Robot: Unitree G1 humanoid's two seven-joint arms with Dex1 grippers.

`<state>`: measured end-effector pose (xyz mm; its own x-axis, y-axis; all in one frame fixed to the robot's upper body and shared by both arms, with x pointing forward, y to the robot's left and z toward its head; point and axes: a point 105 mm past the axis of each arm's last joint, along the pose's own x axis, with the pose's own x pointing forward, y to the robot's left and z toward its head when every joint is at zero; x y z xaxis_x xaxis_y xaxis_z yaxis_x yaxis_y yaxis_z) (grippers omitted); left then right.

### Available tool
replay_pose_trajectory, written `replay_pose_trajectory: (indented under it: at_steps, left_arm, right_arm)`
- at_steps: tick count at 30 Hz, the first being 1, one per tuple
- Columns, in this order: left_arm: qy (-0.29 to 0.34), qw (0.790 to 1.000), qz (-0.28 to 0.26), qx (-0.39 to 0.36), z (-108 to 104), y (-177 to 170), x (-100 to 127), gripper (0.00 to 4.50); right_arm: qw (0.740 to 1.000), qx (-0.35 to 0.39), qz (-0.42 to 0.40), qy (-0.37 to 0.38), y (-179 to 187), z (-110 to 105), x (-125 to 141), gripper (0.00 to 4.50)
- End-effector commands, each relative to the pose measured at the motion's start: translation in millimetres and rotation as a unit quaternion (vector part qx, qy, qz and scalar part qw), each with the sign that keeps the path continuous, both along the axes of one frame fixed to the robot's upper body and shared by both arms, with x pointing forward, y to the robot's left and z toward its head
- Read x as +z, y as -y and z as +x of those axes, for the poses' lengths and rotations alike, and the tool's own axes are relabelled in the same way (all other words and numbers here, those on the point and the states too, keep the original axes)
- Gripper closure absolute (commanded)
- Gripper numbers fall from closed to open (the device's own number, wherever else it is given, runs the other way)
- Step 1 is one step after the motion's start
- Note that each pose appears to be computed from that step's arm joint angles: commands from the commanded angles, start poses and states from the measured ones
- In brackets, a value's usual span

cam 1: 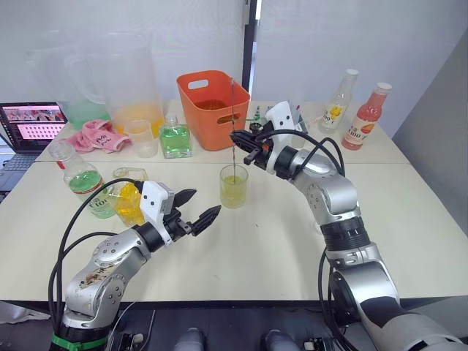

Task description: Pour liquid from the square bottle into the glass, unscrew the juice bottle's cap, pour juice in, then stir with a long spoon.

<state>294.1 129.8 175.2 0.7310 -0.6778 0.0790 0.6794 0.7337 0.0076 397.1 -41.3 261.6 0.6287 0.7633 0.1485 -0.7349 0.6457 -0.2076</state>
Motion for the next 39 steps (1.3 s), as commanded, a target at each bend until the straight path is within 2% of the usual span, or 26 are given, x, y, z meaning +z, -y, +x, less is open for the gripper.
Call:
replay_pose_trajectory:
  at_steps: [1,9,14,19,25,29,39]
  left_arm:
    - [0.030,0.999,-0.003,-0.011,-5,5,15,0.04]
    - [0.029,1.000,-0.003,-0.010,-6,4,15,0.04]
    - [0.029,1.000,-0.002,-0.011,-6,3,14,0.04]
    - [0.030,0.999,-0.002,-0.010,-5,2,14,0.04]
    - [0.029,1.000,-0.002,-0.009,-6,1,14,0.04]
    - [0.027,1.000,-0.003,-0.008,-7,1,13,0.04]
    - [0.029,1.000,-0.004,-0.007,-8,3,15,0.04]
  right_arm:
    - [0.999,0.029,0.002,0.033,2,-14,20,4.50]
    - [0.997,0.068,0.016,0.022,-12,-29,22,4.50]
    - [0.996,0.052,0.054,0.041,-13,-20,27,4.50]
    - [0.999,0.019,0.032,0.030,0,-8,14,4.50]
    - [0.999,0.038,0.013,0.019,3,-17,12,4.50]
    - [0.996,0.092,0.018,0.014,-15,-37,17,4.50]
    - [0.997,0.064,0.040,0.024,-15,-26,24,4.50]
